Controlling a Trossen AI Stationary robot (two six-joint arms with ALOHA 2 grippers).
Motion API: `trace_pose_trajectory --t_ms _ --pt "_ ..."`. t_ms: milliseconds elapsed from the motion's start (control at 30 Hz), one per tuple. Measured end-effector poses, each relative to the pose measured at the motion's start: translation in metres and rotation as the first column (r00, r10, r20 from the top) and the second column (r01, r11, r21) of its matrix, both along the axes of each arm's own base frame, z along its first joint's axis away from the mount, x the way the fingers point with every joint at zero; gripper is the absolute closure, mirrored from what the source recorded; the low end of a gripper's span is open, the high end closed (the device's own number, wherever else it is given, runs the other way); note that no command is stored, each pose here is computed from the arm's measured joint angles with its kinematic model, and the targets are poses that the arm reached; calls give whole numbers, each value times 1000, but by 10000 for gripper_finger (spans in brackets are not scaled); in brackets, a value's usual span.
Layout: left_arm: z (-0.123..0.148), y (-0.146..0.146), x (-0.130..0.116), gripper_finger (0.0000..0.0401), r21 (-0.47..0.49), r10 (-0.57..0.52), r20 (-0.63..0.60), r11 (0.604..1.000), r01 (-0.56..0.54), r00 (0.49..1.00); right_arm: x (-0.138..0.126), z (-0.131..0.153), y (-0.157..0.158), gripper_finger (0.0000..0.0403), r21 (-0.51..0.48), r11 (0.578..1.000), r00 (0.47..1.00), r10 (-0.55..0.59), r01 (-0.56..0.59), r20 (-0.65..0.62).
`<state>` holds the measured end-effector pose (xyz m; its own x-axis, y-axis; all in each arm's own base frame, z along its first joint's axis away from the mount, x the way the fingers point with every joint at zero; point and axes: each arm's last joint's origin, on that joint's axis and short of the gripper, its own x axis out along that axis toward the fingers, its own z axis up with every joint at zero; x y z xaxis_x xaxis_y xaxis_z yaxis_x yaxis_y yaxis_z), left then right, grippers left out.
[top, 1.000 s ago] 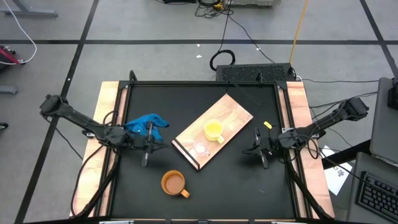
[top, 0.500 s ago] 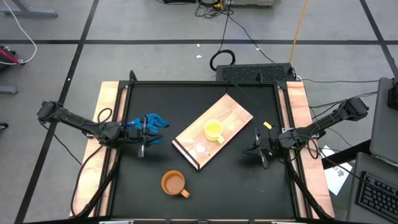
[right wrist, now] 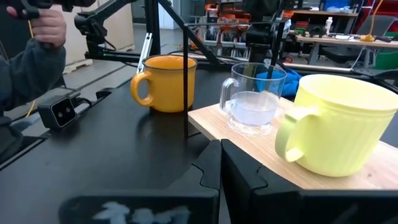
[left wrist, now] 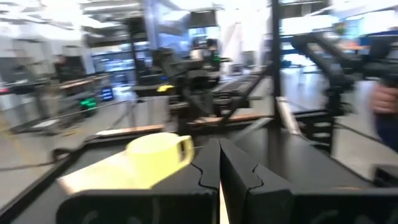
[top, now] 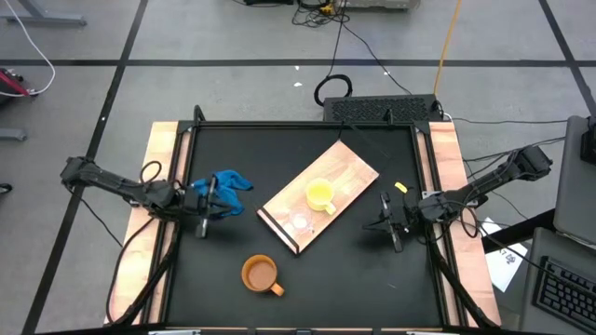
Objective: Stack small to large cups/mugs on shelf
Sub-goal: Put the orange mug on the shelf
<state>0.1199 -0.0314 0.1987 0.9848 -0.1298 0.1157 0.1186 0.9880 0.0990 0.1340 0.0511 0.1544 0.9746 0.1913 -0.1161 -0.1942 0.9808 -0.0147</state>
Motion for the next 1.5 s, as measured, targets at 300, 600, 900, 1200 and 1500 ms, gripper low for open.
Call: trace_pose_trajectory --t_ms 300,600,900,1200,1500 --pt "-1 -3 0 392 -3 -110 -11 994 110 994 0 0 0 403 -1 1000 1000 0 0 0" --pt "0 -3 -1 392 -32 -113 -5 993 113 994 0 0 0 403 3 1000 1000 -1 1 -1" --pt "-1 -3 0 395 138 -96 7 986 94 995 0 0 0 403 6 1000 1000 -1 1 -3" --pt "-2 -3 0 381 72 -106 -15 992 107 994 0 -1 0 403 19 1000 1000 -3 3 -11" --pt "-12 -4 0 397 -1 -119 -131 993 120 984 0 -2 0 403 22 1000 1000 -4 4 -23"
